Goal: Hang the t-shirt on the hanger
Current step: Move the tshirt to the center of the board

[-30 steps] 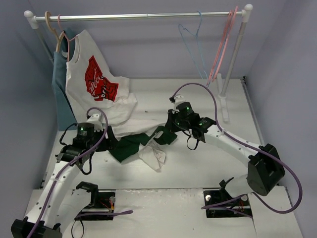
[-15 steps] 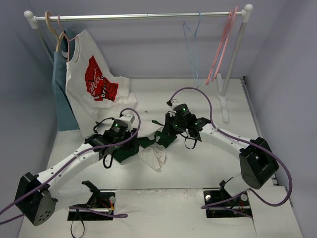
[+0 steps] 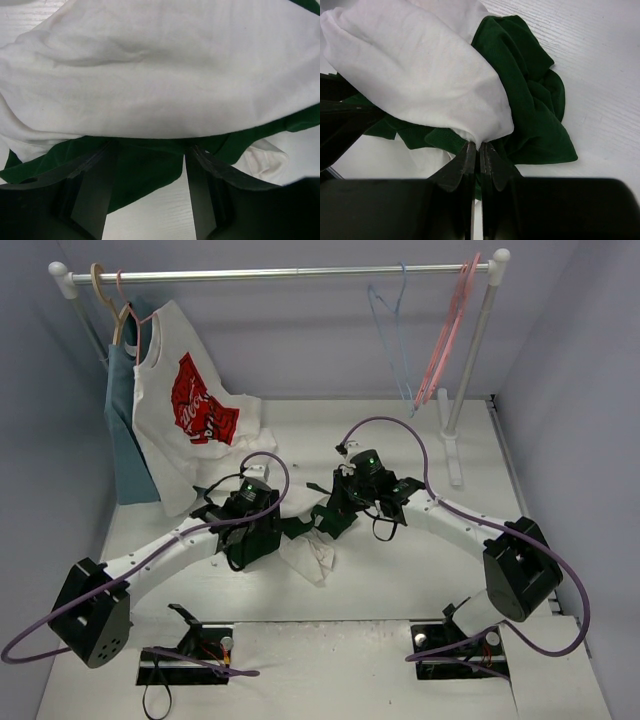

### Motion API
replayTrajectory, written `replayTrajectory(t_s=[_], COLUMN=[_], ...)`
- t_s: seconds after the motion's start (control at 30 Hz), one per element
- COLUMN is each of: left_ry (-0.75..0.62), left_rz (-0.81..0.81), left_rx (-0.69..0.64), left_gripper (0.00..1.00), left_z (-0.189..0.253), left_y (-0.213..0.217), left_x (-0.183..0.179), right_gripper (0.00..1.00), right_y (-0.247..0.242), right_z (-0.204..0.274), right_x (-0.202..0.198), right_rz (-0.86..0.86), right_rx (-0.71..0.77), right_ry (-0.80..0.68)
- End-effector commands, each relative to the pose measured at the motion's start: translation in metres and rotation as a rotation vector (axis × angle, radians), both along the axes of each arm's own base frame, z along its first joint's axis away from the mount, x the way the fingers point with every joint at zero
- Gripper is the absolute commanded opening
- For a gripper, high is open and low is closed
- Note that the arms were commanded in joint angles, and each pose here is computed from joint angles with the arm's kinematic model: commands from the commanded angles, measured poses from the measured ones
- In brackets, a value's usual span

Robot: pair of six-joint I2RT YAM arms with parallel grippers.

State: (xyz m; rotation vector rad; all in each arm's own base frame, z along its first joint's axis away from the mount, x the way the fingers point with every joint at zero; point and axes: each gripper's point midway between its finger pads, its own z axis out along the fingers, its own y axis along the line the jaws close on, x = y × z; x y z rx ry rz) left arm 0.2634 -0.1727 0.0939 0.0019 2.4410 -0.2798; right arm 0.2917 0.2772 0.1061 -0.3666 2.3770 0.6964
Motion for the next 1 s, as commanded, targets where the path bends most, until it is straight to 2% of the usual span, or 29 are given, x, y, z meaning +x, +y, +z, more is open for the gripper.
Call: replayTrajectory(t_s=[0.0, 0.2, 0.27, 0.3, 0.37, 0.4, 0.5, 0.63, 0.7, 0.73, 0.77, 0.83, 0.87, 0.97], left_ry=[-0.071, -0.018, -0.024, -0.036, -0.057, -0.075, -0.121, -0.187, -0.206, -0.22, -0.232, -0.24, -0.248, -0.245], left_rz=[0.072, 0.122, 0.126, 0.126, 0.127, 0.13, 0.147, 0.175, 0.182, 0.186, 0.193, 0.192, 0.195, 0.199], left_rx=[-0.063, -0.053, -0.063, -0.076, -0.093, -0.095, -0.085, -0.067, -0.056, -0.056, -0.052, -0.04, -0.034, -0.023], left_gripper=[0.55, 0.55, 0.52, 0.43, 0.31, 0.2, 0.01, 0.0, 0.0, 0.0, 0.0, 0.0, 0.0, 0.0], left_z=[0.023, 0.006, 0.007, 0.011, 0.019, 0.023, 0.037, 0.058, 0.064, 0.068, 0.072, 0.076, 0.079, 0.081], left_y=[-0.012, -0.012, -0.014, -0.017, -0.019, -0.02, -0.015, -0.004, 0.001, 0.003, 0.005, 0.008, 0.009, 0.011], left_x=[0.023, 0.025, 0.027, 0.03, 0.034, 0.037, 0.044, 0.048, 0.048, 0.048, 0.049, 0.05, 0.052, 0.053], right_gripper=[0.01, 0.02, 0.02, 0.02, 0.03, 0.03, 0.03, 0.07, 0.15, 0.23, 0.37, 0.44, 0.52, 0.63], right_y=[0.005, 0.005, 0.005, 0.005, 0.005, 0.004, 0.004, 0.003, 0.001, 0.002, 0.0, -0.003, -0.004, -0.012], right_z=[0.02, 0.019, 0.017, 0.015, 0.015, 0.013, 0.012, 0.012, 0.009, 0.013, 0.012, 0.018, 0.021, 0.024], right_x=[0.01, 0.012, 0.012, 0.012, 0.013, 0.013, 0.014, 0.019, 0.021, 0.024, 0.025, 0.026, 0.025, 0.019], right_rz=[0.001, 0.001, 0.003, 0.005, 0.006, 0.005, 0.005, 0.003, 0.011, 0.009, 0.006, 0.016, 0.019, 0.042], right_rx=[0.047, 0.044, 0.038, 0.034, 0.032, 0.028, 0.025, 0.01, -0.016, -0.017, -0.032, -0.041, -0.045, -0.072], right_ry=[-0.07, -0.075, -0.074, -0.072, -0.076, -0.075, -0.08, -0.1, -0.104, -0.113, -0.12, -0.147, -0.157, -0.178])
